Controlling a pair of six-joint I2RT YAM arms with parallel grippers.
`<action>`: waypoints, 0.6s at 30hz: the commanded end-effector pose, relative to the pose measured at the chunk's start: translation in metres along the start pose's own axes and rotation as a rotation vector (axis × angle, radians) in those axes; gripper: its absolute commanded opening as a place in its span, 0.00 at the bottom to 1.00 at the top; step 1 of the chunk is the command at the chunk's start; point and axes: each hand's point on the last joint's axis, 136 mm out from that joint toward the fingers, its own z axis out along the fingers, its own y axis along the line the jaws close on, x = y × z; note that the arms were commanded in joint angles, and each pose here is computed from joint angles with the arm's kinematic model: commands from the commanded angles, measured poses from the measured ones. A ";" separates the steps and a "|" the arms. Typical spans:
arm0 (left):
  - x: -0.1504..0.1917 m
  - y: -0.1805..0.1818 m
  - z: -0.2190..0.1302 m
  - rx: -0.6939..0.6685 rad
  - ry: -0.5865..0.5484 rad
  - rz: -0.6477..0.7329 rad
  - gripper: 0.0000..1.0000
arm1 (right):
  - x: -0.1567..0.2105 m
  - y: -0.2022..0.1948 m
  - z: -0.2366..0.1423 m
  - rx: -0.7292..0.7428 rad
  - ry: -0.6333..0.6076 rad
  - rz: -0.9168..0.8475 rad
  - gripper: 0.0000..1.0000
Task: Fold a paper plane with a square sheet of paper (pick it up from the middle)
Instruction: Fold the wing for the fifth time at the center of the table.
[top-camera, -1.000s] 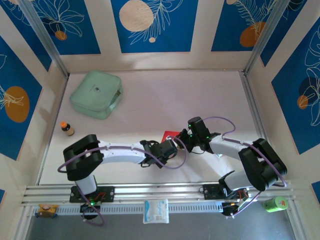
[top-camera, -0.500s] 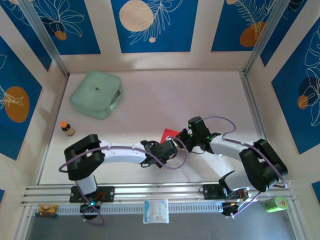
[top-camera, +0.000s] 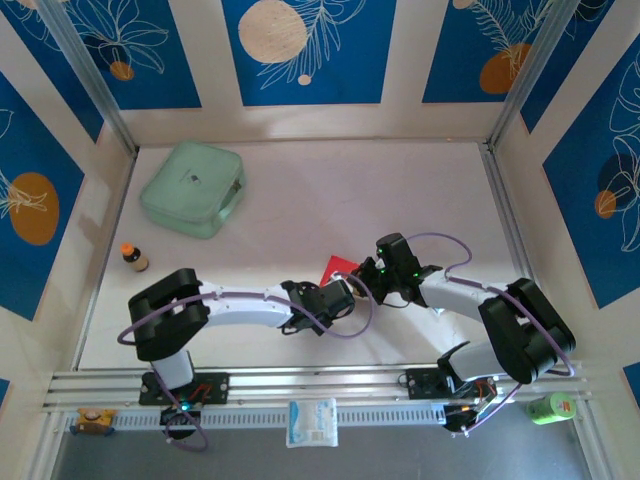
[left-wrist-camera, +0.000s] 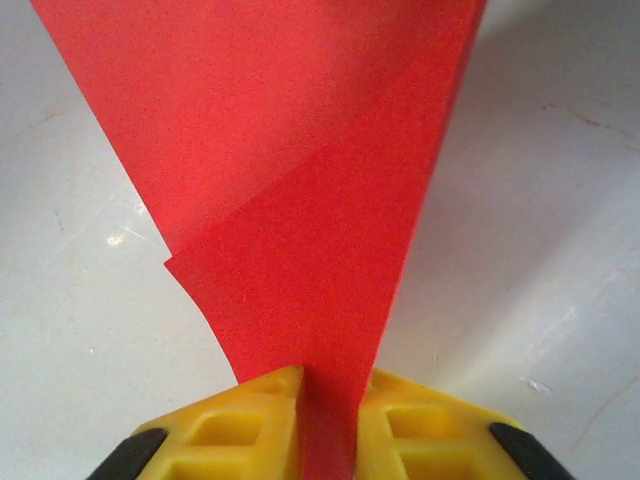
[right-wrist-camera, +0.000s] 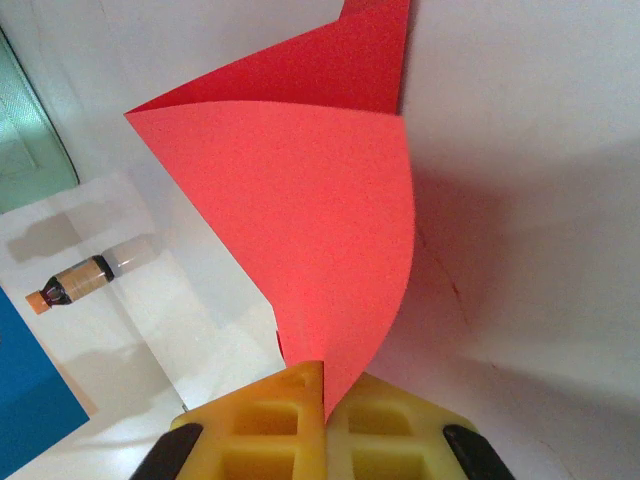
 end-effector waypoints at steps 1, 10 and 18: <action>-0.003 0.001 -0.005 -0.021 -0.007 0.011 0.14 | 0.001 0.010 -0.005 -0.023 0.008 -0.005 0.00; -0.003 0.002 -0.007 -0.014 -0.016 -0.008 0.00 | 0.001 0.012 -0.012 -0.005 0.003 -0.062 0.11; -0.009 -0.007 -0.007 0.114 -0.042 -0.116 0.00 | -0.012 0.010 -0.052 0.021 -0.114 -0.140 0.50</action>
